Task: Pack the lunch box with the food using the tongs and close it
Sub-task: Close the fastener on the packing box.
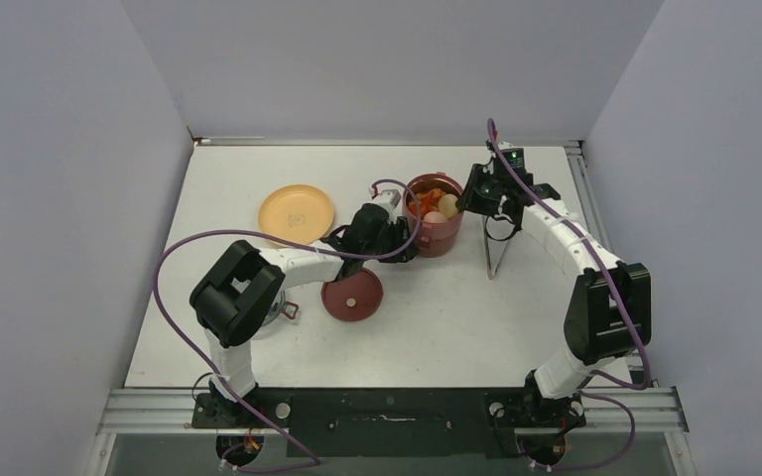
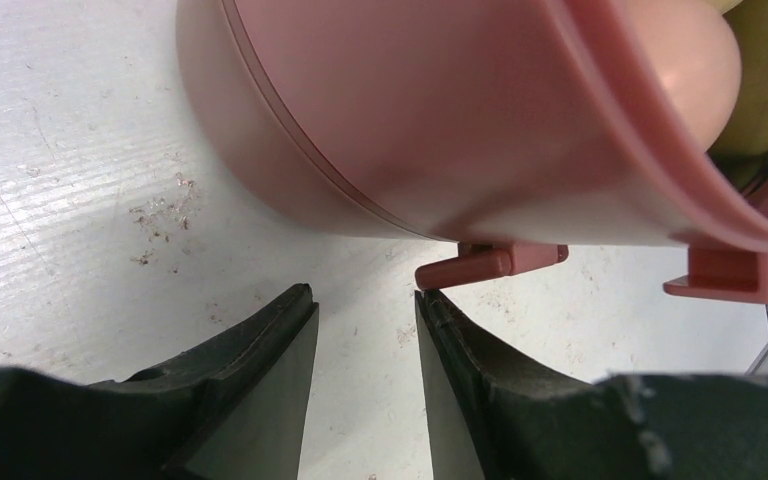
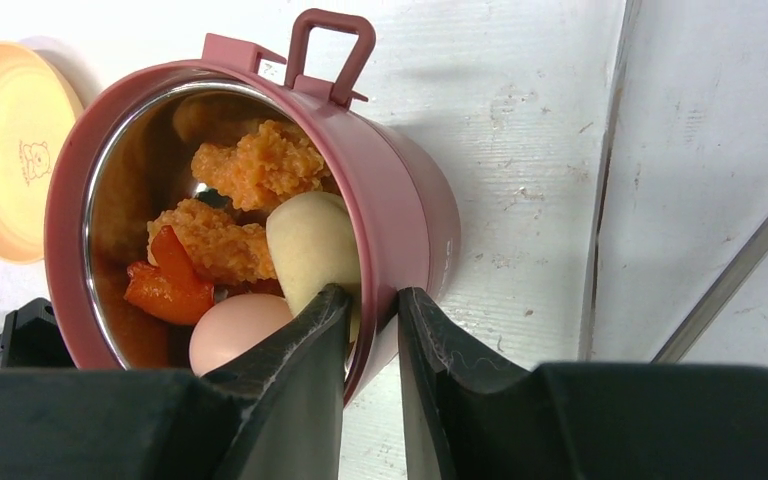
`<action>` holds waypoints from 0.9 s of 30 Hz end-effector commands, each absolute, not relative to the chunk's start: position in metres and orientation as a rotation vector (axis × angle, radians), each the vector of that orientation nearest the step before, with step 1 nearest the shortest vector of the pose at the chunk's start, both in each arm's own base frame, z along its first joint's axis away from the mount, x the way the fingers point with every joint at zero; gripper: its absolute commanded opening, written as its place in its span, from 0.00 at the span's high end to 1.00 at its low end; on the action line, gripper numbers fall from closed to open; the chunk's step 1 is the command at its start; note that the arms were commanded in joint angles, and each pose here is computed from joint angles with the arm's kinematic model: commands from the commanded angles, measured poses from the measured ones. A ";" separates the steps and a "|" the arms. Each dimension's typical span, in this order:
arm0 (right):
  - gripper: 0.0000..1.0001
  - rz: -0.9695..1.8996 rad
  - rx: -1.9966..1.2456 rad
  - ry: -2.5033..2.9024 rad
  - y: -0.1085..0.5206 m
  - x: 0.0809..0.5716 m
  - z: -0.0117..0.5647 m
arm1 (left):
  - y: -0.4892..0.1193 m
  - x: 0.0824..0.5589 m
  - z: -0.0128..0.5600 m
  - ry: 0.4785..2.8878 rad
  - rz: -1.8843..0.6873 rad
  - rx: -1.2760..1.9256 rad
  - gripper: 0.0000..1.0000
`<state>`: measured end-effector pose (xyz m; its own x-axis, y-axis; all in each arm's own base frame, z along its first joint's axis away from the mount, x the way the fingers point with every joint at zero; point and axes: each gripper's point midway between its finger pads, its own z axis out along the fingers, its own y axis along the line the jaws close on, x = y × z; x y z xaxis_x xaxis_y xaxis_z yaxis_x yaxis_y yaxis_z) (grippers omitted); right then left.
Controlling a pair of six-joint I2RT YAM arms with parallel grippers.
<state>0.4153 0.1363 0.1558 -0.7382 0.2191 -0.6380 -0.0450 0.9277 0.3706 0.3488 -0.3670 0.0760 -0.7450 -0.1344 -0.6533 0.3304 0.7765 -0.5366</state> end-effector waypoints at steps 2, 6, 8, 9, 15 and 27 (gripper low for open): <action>0.89 0.423 0.122 2.385 0.135 0.408 0.146 | -0.375 0.364 0.094 2.173 -0.915 0.107 0.59; 0.92 0.419 0.138 2.383 0.137 0.408 0.146 | -0.375 0.363 0.094 2.169 -0.924 0.096 0.60; 0.95 0.413 0.145 2.379 0.138 0.407 0.145 | -0.375 0.363 0.095 2.155 -0.939 0.083 0.60; 0.95 0.407 0.148 2.377 0.138 0.407 0.144 | -0.374 0.362 0.094 2.152 -0.946 0.077 0.60; 0.95 0.385 0.168 2.380 0.138 0.405 0.138 | -0.373 0.360 0.092 2.125 -0.971 0.050 0.61; 0.95 0.360 0.242 2.343 0.137 0.403 0.135 | -0.371 0.354 0.091 2.085 -1.029 -0.004 0.61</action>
<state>0.4231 0.1390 0.1557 -0.6671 0.2705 -0.6941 0.0201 0.9380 0.3462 0.3469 -0.3690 0.0745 -0.7250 -0.2657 -0.6355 0.3040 0.7045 -0.6413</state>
